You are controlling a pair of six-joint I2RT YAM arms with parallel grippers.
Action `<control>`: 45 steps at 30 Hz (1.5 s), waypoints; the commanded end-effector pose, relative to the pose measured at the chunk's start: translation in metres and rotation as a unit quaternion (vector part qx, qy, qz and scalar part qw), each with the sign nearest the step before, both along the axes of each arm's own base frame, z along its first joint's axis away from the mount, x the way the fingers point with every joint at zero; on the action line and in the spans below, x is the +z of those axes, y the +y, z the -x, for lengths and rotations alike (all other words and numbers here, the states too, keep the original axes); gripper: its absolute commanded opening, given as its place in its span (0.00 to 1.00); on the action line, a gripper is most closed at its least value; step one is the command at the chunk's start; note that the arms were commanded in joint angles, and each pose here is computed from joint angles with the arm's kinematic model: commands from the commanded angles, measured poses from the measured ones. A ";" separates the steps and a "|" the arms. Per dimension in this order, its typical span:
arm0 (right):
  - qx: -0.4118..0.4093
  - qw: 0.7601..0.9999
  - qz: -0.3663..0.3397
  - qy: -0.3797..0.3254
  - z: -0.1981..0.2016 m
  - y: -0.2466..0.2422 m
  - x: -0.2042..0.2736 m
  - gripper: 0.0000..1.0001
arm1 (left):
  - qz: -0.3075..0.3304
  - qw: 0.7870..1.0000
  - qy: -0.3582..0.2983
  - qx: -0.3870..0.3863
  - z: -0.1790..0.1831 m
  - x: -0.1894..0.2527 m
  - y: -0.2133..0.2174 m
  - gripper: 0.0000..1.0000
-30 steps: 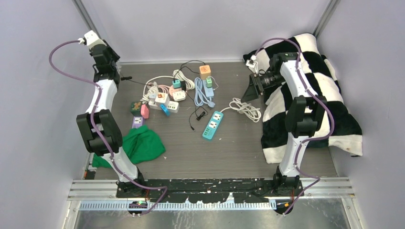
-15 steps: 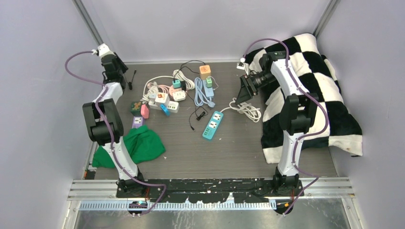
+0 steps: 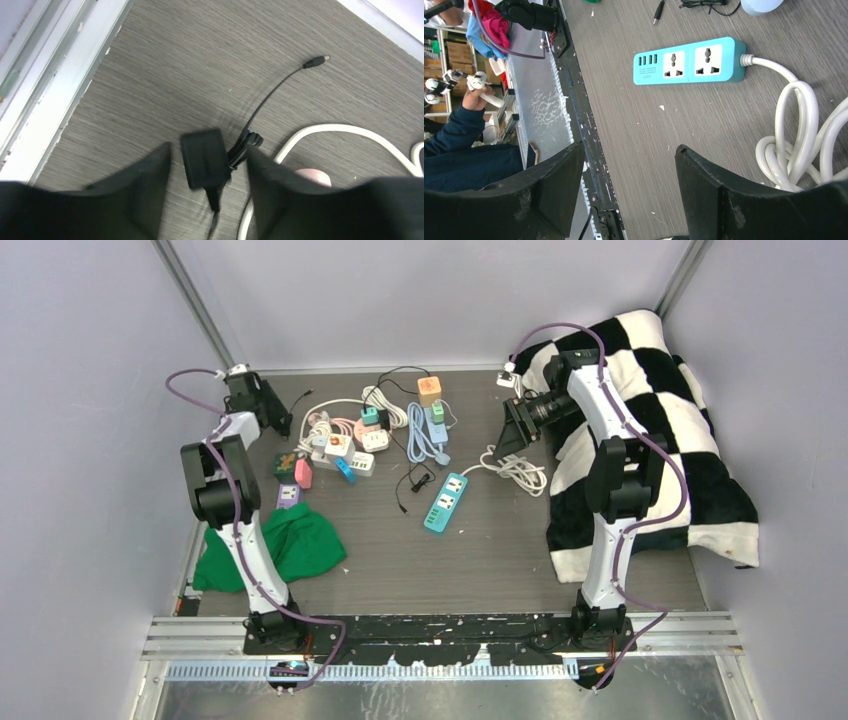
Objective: Pull the plug off the socket
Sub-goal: Place the plug at the corner of the board.
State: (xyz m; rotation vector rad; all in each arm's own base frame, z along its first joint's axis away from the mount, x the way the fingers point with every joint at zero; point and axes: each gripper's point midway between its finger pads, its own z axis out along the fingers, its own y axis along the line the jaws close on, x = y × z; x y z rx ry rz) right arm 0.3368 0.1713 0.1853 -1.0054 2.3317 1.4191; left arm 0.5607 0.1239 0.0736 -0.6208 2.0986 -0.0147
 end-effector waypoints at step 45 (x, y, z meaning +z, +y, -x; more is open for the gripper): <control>-0.055 0.995 0.030 -0.082 -0.018 0.005 0.039 0.72 | 0.159 0.899 -0.065 -0.402 0.179 0.152 -0.350 0.96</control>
